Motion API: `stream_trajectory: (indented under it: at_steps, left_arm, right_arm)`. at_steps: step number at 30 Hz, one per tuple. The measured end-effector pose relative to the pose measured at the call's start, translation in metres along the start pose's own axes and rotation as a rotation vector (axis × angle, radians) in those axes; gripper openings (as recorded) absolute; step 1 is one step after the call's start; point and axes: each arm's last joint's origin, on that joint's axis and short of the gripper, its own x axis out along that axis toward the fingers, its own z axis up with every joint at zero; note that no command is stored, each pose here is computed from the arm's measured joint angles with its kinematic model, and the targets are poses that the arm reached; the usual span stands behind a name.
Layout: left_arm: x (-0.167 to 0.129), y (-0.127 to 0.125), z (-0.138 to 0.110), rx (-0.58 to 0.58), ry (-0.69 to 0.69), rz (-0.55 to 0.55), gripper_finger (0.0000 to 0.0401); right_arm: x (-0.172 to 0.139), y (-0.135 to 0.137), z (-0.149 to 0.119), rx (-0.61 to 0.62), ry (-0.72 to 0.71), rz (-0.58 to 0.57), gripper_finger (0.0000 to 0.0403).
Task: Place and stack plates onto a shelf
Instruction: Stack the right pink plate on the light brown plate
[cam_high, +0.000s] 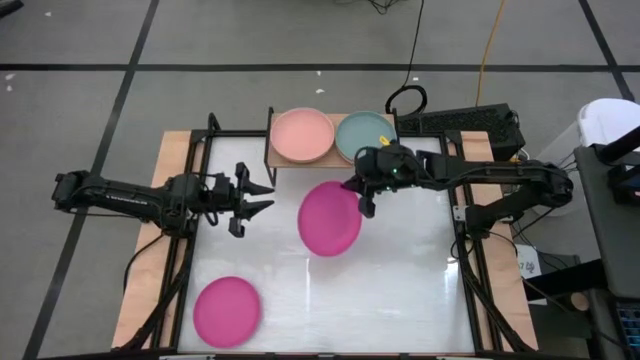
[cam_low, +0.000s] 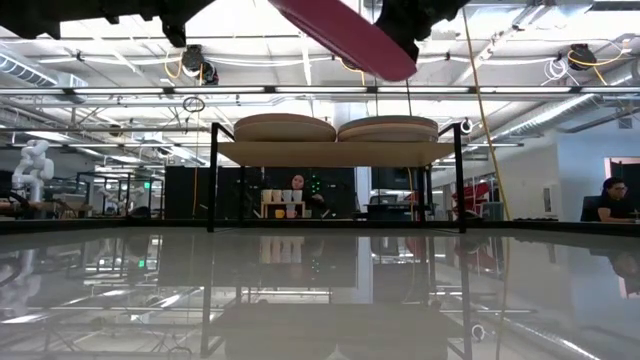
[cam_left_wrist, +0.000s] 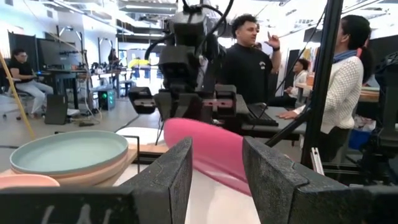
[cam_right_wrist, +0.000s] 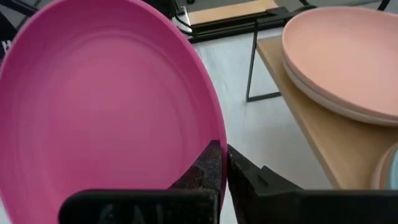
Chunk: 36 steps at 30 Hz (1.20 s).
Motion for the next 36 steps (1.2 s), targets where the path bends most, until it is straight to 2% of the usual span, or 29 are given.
stream_trajectory:
  at_steps: [8,22,29,36]
  left_arm:
    - [0.0,0.0,-0.001,-0.028,0.011,0.0,0.0145]
    - [0.0,0.0,-0.002,-0.04,0.021,0.0,0.0145]
    - [0.0,-0.002,-0.002,-0.032,0.026,-0.071,0.0145]
    - [0.0,-0.002,-0.005,-0.031,0.051,-0.071,0.0145]
  right_arm:
    - [-0.002,0.001,0.008,-0.003,-0.071,0.004,0.0]
    - [-0.002,0.001,0.011,-0.004,-0.102,0.007,0.0]
    - [-0.002,0.001,0.013,-0.006,-0.127,0.01,0.0]
    - [-0.002,0.001,0.013,-0.008,-0.127,0.009,0.0]
